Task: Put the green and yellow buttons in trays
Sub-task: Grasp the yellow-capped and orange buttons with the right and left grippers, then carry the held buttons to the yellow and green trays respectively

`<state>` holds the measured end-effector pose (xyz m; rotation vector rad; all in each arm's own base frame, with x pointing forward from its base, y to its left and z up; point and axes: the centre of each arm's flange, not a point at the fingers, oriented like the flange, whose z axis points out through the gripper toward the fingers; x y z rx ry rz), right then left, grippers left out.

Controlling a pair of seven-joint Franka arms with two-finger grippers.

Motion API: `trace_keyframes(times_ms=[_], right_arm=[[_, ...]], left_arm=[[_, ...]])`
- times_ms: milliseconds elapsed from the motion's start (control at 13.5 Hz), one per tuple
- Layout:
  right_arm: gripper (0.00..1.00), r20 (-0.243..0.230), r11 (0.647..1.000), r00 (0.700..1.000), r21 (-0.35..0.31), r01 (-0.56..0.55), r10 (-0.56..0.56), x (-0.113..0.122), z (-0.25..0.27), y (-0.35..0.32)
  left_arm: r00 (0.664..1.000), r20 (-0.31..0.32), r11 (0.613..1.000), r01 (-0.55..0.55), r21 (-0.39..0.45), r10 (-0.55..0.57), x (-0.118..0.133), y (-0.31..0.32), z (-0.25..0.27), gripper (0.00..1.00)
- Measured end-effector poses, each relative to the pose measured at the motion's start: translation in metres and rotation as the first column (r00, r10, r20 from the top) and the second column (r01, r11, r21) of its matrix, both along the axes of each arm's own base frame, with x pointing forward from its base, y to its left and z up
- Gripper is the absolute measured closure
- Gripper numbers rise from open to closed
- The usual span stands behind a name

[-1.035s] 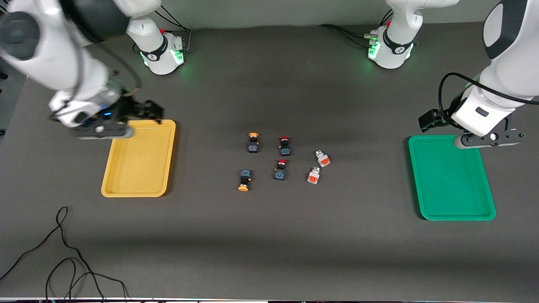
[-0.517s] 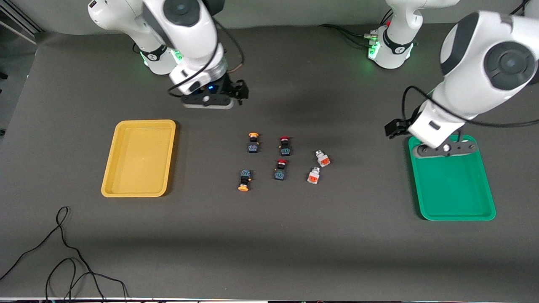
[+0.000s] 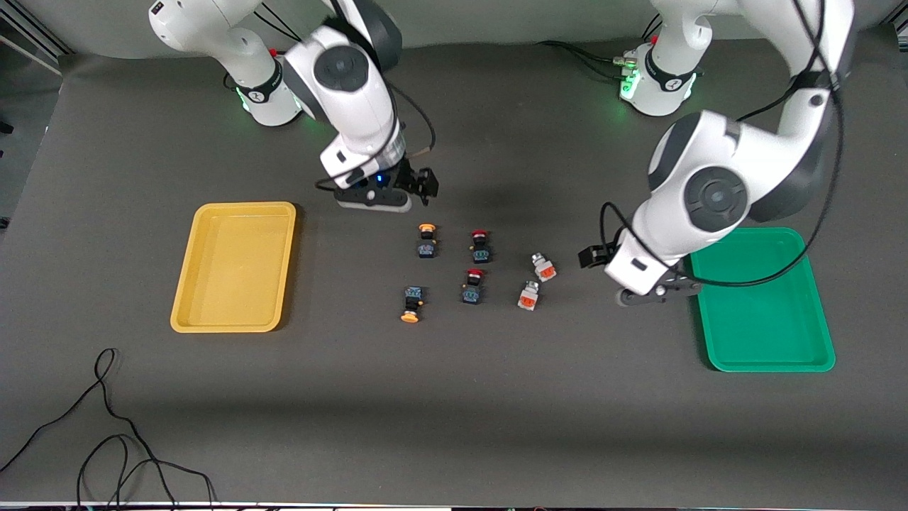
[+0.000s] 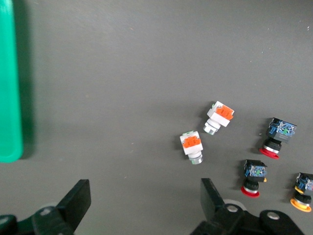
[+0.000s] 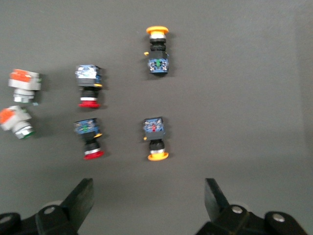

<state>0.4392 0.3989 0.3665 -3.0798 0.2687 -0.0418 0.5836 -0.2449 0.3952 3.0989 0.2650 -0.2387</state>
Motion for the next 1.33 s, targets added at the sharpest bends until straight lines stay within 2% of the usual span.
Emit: trace_keyframes(times_ms=[222, 591, 887, 1035, 1183, 1257, 1330], right_arm=[[0.00, 0.017, 1.000, 1.000, -0.015, -0.018, 0.018, 0.004, -0.080, 0.004], [0.00, 0.022, 0.999, 0.999, -0.012, -0.038, 0.038, 0.000, -0.165, 0.014], [0.00, 0.015, 0.999, 0.999, -0.018, -0.049, 0.050, -0.002, -0.184, 0.022], [0.04, 0.010, 0.999, 0.999, -0.023, -0.050, 0.050, -0.002, -0.190, 0.023], [0.27, 0.006, 0.998, 0.999, -0.026, -0.050, 0.050, -0.002, -0.193, 0.022], [0.36, 0.007, 0.998, 0.999, -0.026, -0.050, 0.050, -0.001, -0.193, 0.023], [0.51, 0.009, 0.998, 0.999, -0.024, -0.049, 0.050, 0.000, -0.192, 0.023]], left_arm=[[0.998, -0.025, 0.998, -0.056, 0.013, 0.057, -0.010, -0.009, -0.041, 0.00], [0.990, -0.016, 0.990, -0.139, 0.000, 0.139, -0.028, -0.037, -0.112, 0.00], [0.976, -0.067, 0.978, -0.206, 0.027, 0.207, -0.040, -0.044, -0.162, 0.00], [0.964, -0.066, 0.966, -0.258, 0.026, 0.259, -0.041, -0.046, -0.179, 0.00], [0.954, -0.052, 0.955, -0.296, 0.012, 0.296, -0.045, -0.056, -0.194, 0.00], [0.952, -0.050, 0.953, -0.302, 0.006, 0.302, -0.048, -0.063, -0.202, 0.00], [0.951, -0.050, 0.952, -0.305, 0.001, 0.305, -0.051, -0.068, -0.210, 0.00]])
